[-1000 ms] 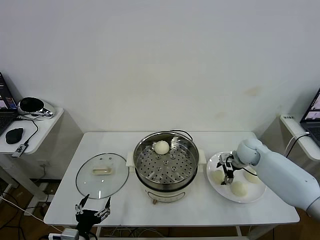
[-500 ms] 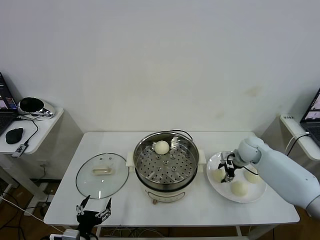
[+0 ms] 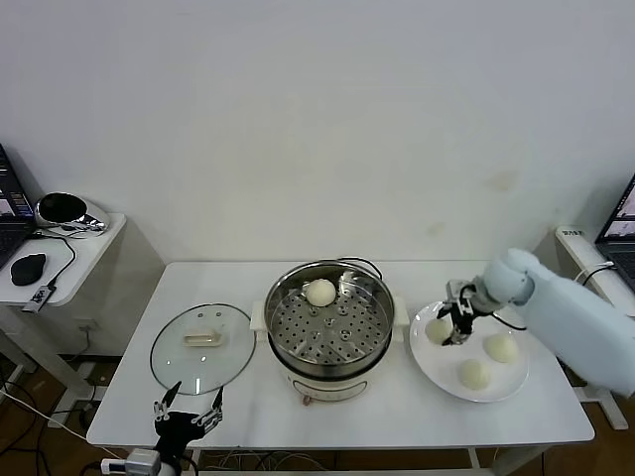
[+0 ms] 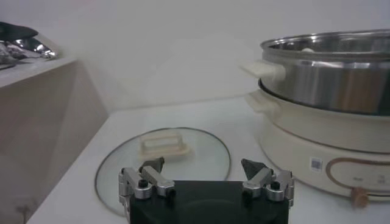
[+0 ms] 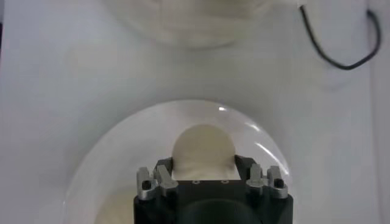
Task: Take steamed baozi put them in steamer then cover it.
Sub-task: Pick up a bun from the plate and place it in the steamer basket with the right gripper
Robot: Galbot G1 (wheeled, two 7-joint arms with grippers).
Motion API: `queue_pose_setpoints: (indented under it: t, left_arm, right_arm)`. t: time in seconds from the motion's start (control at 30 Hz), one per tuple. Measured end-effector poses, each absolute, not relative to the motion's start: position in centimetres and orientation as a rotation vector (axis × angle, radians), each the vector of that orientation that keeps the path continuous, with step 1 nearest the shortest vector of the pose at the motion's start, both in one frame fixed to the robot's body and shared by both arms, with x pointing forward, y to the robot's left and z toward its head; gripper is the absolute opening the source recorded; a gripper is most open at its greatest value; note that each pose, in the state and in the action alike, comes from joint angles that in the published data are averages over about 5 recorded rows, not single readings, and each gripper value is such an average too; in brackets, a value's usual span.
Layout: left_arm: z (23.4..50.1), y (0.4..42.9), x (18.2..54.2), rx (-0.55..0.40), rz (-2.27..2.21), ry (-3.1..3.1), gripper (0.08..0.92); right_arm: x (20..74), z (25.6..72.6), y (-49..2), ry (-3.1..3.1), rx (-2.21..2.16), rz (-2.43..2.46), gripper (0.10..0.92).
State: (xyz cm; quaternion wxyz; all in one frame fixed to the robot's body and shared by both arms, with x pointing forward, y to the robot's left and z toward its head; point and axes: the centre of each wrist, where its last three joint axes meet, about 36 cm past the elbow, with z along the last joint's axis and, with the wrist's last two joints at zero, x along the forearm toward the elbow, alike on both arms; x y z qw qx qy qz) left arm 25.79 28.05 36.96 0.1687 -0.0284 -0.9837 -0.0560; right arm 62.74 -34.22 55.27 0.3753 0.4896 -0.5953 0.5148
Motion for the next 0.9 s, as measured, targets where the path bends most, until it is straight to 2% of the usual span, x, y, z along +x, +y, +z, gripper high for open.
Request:
queue_pose_setpoints:
  t: [0.3, 0.47, 0.7, 0.9]
  left_arm:
    - [37.5, 28.7, 26.0, -0.057, -0.179, -2.813, 0.823]
    - [37.7, 28.9, 26.2, -0.044, -0.197, -2.826, 0.823]
    - [38.2, 29.1, 26.0, -0.016, -0.197, -2.845, 0.823]
    - [38.5, 29.0, 25.9, -0.002, -0.205, -2.851, 0.823]
  right_arm:
    - [63.0, 64.9, -29.7, -1.540, 1.374, 1.320, 0.636]
    - [63.0, 68.7, -26.0, -1.521, 1.447, 1.289, 0.636]
    - [63.6, 70.4, -20.1, -1.464, 1.519, 1.242, 0.636]
    - [64.4, 69.9, -14.3, -1.402, 1.554, 1.240, 0.636]
